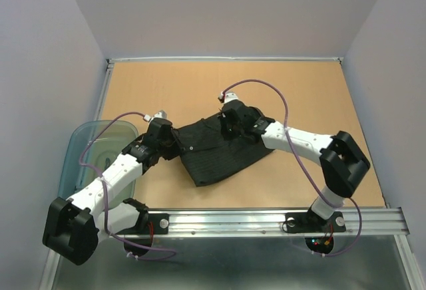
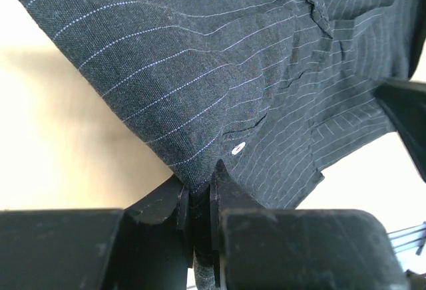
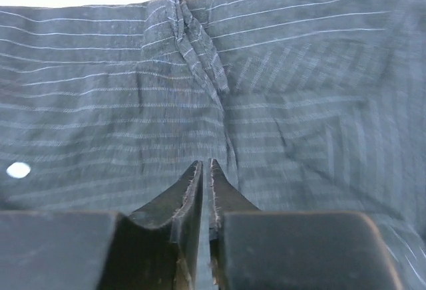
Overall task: Fold and stack the long sleeve shirts
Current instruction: Fold the shirt
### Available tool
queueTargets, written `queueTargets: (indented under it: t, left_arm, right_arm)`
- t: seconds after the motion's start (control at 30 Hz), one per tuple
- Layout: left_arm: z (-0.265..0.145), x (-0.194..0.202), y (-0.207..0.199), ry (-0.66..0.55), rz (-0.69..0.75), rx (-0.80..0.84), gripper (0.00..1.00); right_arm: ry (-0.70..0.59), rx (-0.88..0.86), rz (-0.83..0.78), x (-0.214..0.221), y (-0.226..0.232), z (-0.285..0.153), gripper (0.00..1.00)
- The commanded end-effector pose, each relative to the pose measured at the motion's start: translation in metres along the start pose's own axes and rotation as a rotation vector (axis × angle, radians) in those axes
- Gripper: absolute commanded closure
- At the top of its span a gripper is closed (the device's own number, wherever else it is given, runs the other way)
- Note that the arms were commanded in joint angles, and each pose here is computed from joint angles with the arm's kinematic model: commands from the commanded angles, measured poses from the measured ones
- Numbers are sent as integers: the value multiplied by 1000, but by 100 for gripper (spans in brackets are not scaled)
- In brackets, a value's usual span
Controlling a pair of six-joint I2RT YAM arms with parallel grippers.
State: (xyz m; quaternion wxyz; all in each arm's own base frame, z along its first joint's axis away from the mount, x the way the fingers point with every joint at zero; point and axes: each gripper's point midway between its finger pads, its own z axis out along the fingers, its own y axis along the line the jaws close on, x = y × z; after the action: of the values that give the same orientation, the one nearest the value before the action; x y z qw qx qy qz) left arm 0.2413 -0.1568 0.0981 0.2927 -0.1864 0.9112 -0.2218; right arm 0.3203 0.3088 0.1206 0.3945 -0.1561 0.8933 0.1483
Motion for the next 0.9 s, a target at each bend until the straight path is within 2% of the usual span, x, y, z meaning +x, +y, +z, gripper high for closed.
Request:
queueTargets:
  t: [0.0, 0.07, 0.2, 0.37, 0.4, 0.5, 0.73, 0.87]
  left_arm:
    - [-17, -7, -3, 3, 60, -20, 96]
    - [-22, -8, -3, 9, 65, -29, 96]
    - [-33, -13, -7, 20, 81, -42, 96]
    - [-48, -32, -27, 20, 151, -38, 96]
    - [-48, -34, -28, 26, 191, -41, 100]
    - [-48, -42, -45, 50, 242, -10, 100]
    - [-34, -60, -74, 129, 351, -14, 100]
    - [-23, -61, -81, 169, 385, -18, 100]
  right_arm:
    - [-48, -128, 31, -24, 35, 23, 89]
    - [-38, -152, 42, -20, 41, 36, 89]
    - [50, -197, 40, 14, 50, 65, 91]
    - [101, -343, 47, 41, 93, 65, 92]
    - [108, -355, 75, 45, 99, 69, 92]
    - [123, -405, 113, 53, 120, 72, 92]
    - [105, -530, 271, 40, 164, 84, 92]
    - [73, -509, 311, 35, 162, 89, 91]
